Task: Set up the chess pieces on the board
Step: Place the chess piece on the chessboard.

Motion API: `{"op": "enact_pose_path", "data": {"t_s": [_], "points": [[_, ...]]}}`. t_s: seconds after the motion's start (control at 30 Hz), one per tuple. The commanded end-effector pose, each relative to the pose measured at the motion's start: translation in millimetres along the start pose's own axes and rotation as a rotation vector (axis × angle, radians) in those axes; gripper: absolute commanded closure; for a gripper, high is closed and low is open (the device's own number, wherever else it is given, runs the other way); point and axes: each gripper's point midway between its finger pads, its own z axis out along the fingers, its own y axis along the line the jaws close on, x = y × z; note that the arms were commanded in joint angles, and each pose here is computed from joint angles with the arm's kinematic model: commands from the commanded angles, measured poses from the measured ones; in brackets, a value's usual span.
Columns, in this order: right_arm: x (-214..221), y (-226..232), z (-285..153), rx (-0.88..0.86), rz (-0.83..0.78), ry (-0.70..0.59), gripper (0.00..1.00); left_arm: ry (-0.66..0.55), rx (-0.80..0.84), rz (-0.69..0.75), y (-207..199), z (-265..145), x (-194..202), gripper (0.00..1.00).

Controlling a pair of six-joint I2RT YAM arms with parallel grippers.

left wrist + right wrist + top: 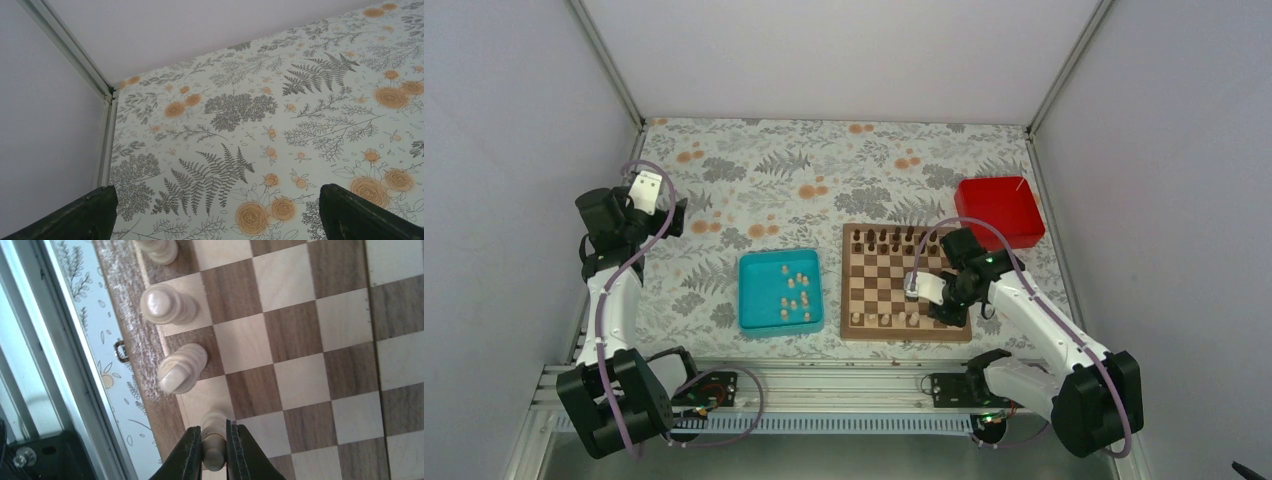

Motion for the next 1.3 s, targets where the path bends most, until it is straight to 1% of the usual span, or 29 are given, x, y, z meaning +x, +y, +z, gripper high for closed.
{"op": "enact_pose_path", "data": {"t_s": [0.0, 0.3, 0.6, 0.8, 1.27], "points": [[5, 17, 0, -0.073, -0.086, 0.000, 0.96, -0.004, -0.026, 0.008, 8, 0, -5, 0.00], [5, 24, 2, -0.089, -0.167, -0.025, 0.96, 0.021, -0.067, 0.010, 17, 2, -1, 0.00], [-1, 19, 7, -0.064, -0.201, -0.061, 0.96, 0.030, -0.089, 0.015, 20, 1, 1, 0.00], [-7, 11, 5, -0.032, -0.206, -0.076, 0.96, 0.031, -0.090, 0.015, 20, 2, 1, 0.00], [-10, 9, 11, -0.051, -0.201, -0.081, 0.96, 0.036, -0.090, 0.016, 20, 2, 3, 0.00]]}}
